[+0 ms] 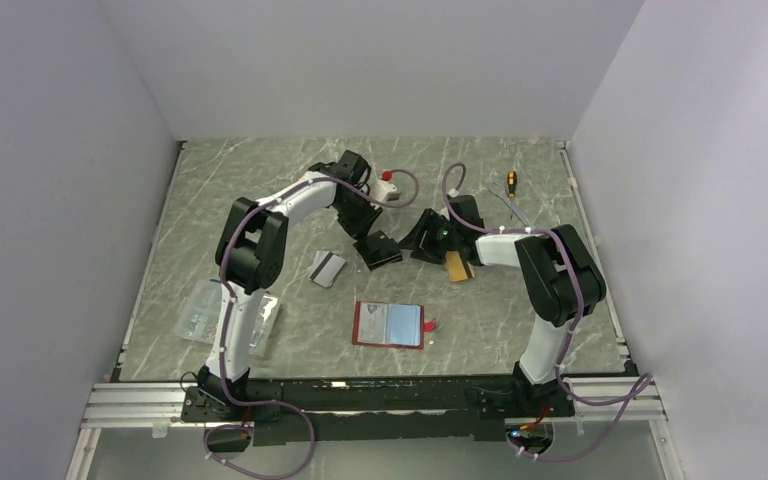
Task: Put the credit cards into the card holder
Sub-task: Pick up the credit card from the center of the board.
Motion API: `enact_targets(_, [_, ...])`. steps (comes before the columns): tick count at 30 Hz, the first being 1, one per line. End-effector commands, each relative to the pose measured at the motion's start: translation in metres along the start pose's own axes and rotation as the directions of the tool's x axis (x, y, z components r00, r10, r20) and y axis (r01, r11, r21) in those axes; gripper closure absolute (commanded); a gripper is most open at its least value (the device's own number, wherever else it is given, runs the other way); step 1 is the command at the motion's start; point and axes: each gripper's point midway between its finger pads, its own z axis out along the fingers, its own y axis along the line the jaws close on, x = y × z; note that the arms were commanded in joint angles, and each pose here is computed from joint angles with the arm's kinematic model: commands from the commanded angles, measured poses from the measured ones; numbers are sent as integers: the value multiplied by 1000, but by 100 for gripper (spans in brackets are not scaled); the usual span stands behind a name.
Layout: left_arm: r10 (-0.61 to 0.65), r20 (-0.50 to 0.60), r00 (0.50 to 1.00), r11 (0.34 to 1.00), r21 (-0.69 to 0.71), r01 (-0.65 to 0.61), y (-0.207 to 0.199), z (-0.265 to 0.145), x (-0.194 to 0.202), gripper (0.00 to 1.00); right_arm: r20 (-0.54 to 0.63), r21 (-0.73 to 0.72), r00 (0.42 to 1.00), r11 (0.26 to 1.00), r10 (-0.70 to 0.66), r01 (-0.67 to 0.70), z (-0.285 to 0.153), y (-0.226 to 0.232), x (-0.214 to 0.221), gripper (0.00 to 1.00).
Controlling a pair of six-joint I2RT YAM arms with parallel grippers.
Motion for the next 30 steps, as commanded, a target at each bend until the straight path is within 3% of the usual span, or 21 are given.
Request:
enact_targets(1, [-49,-46,998,997,51,51,-1,8,18,77,-16,40,1000,999,13,-12,5,-15,6,45])
enact_targets(6, [-98,-24,995,988,120,100,-3,6,17,83,-19,46,1000,999,17,-16,5,-16,7,45])
enact_targets(12, [-103,-1,995,985,142,102,-6,1,15,82,-8,61,1000,998,10,-9,1,-14,3,47])
enact_targets(19, [-95,5,995,985,142,93,-9,-4,15,82,49,-26,998,999,-34,36,-17,27,-17,56])
enact_targets(24, [-94,7,996,985,148,92,-10,-4,16,83,65,-117,996,991,-57,64,-22,65,-24,50])
enact_targets(30, [-96,4,995,983,160,94,-11,-3,17,85,-4,-195,1000,981,-22,20,-2,83,-8,49])
